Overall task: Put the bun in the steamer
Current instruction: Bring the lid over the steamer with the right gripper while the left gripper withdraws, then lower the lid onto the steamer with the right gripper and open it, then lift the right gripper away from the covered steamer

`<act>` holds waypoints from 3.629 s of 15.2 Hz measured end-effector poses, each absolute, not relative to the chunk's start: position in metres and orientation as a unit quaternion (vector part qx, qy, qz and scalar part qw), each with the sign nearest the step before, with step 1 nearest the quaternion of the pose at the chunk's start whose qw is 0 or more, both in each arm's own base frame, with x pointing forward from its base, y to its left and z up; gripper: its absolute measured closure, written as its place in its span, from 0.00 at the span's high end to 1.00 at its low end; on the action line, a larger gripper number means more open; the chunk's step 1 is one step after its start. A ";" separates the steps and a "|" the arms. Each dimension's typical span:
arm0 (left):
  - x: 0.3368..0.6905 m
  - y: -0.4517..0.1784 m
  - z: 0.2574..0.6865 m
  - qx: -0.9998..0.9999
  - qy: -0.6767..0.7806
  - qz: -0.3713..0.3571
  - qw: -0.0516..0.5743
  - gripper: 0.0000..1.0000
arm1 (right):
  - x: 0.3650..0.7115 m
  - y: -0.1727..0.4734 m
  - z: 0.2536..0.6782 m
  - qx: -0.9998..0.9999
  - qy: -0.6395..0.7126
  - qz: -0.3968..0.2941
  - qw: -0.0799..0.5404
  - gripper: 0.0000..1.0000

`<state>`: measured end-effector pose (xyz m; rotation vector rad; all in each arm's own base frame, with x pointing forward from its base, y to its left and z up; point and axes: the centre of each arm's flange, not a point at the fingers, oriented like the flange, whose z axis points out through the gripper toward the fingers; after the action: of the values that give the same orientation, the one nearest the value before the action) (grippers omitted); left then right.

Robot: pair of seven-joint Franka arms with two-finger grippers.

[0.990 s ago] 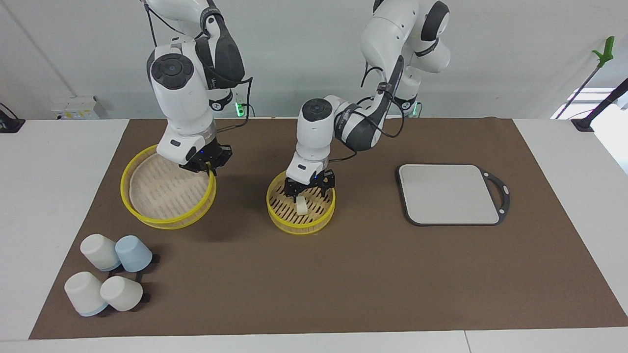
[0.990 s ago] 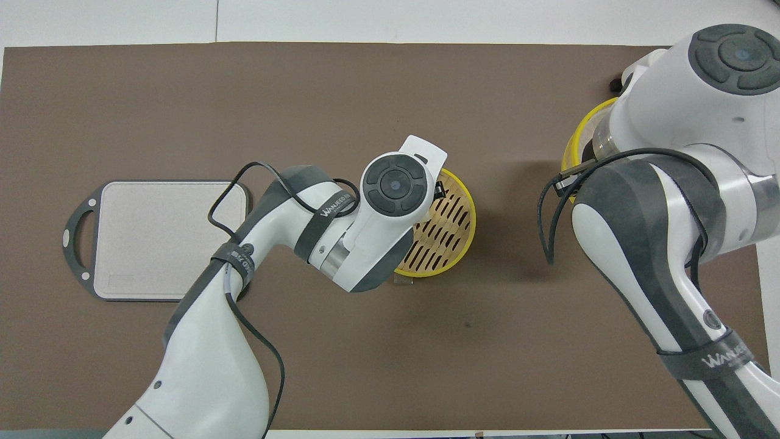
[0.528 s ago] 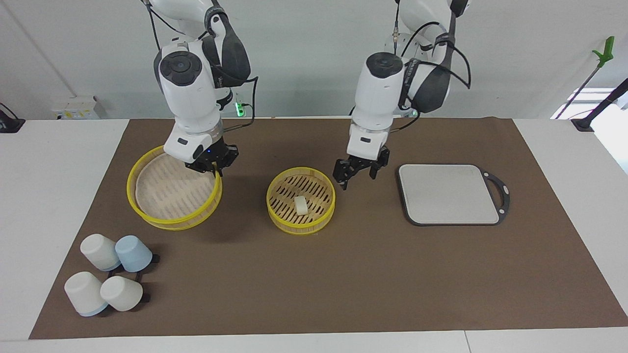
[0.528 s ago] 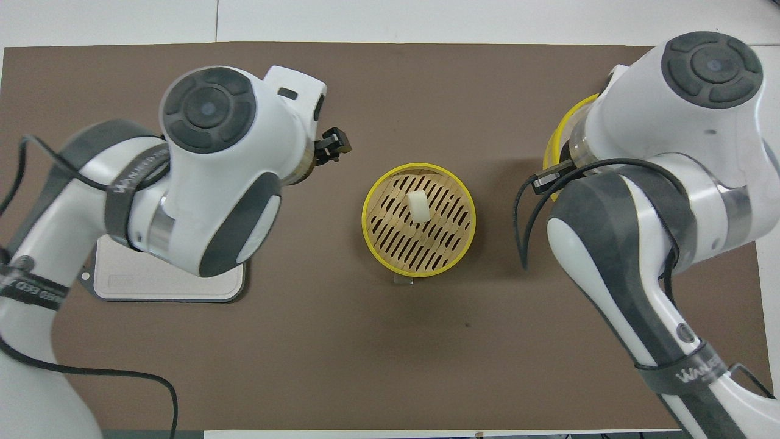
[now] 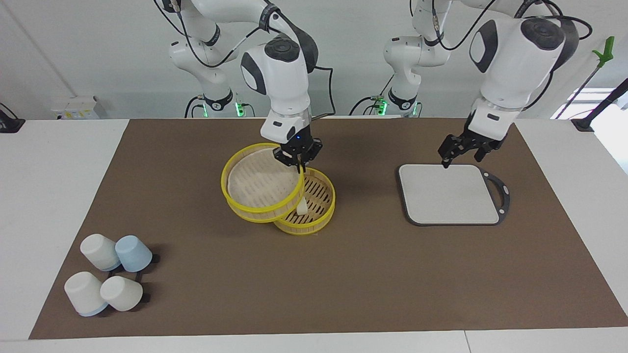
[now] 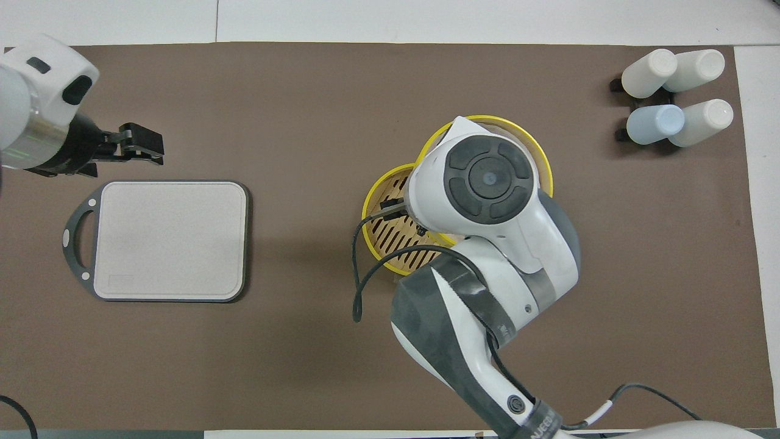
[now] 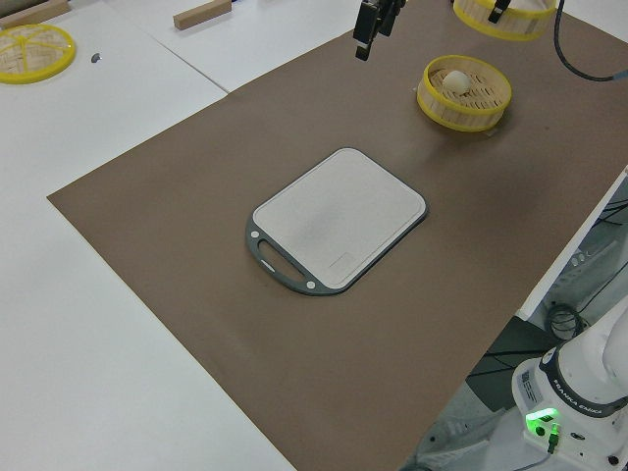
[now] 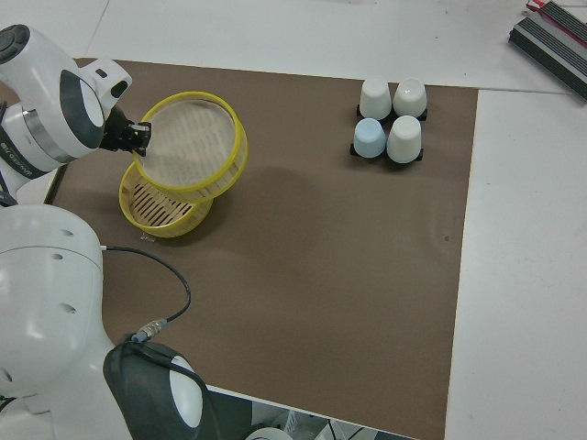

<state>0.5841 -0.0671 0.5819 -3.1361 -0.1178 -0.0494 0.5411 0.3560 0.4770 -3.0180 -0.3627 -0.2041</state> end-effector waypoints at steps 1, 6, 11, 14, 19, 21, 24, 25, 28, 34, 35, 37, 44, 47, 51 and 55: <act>0.583 -0.053 0.584 -0.999 -0.028 -0.014 0.002 1.00 | 0.539 0.367 0.468 -0.989 -0.117 -0.068 0.053 0.10; 0.577 -0.030 0.578 -1.000 -0.009 -0.004 0.004 1.00 | 0.518 0.411 0.427 -0.993 -0.106 -0.045 0.040 0.10; 0.575 -0.032 0.578 -1.000 -0.006 -0.004 0.004 1.00 | 0.512 0.429 0.412 -0.994 -0.100 -0.045 0.028 0.10; 0.573 -0.034 0.580 -1.000 -0.004 -0.004 0.004 1.00 | 0.516 0.429 0.407 -0.993 -0.104 -0.053 0.015 0.10; 0.565 -0.034 0.588 -1.000 -0.005 -0.002 -0.001 1.00 | 0.512 0.442 0.397 -0.994 -0.092 -0.059 0.024 0.10; 0.560 -0.033 0.592 -1.000 -0.006 -0.003 -0.002 1.00 | 0.511 0.446 0.393 -0.994 -0.094 -0.060 0.025 0.10; 0.553 -0.033 0.595 -1.000 -0.006 -0.004 -0.002 1.00 | 0.512 0.445 0.392 -0.993 -0.095 -0.062 0.022 0.10; 0.553 -0.033 0.595 -1.000 -0.006 -0.003 -0.003 1.00 | 0.512 0.445 0.392 -0.993 -0.097 -0.064 0.020 0.10; 0.552 -0.035 0.593 -1.000 -0.007 -0.001 -0.011 1.00 | 0.514 0.444 0.389 -0.993 -0.099 -0.066 0.015 0.10; 0.552 -0.033 0.593 -1.000 -0.009 0.000 -0.013 1.00 | 0.514 0.444 0.381 -0.993 -0.099 -0.064 0.014 0.10; 0.552 -0.032 0.593 -1.000 -0.009 0.000 -0.013 1.00 | 0.514 0.444 0.381 -0.993 -0.098 -0.064 0.015 0.10; 0.552 -0.032 0.592 -1.000 -0.010 0.000 -0.013 1.00 | 0.515 0.444 0.381 -0.994 -0.091 -0.065 0.016 0.10; 0.552 -0.031 0.592 -1.000 -0.011 0.002 -0.013 1.00 | 0.527 0.433 0.388 -0.994 -0.072 -0.076 0.023 0.48; 0.552 -0.031 0.592 -1.000 -0.011 0.002 -0.013 1.00 | 0.542 0.407 0.421 -0.995 -0.048 -0.085 0.020 0.80; 0.552 -0.031 0.592 -1.000 -0.010 0.003 -0.013 1.00 | 0.555 0.338 0.478 -0.997 -0.047 -0.065 -0.023 1.00; 0.552 -0.031 0.592 -1.000 -0.010 0.003 -0.013 1.00 | 0.574 0.247 0.512 -0.999 -0.038 -0.027 -0.024 1.00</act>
<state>0.5517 -0.0312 0.5918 -3.1665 -0.0331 0.0082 0.5743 0.2469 0.5120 -3.1857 -0.1217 -0.0847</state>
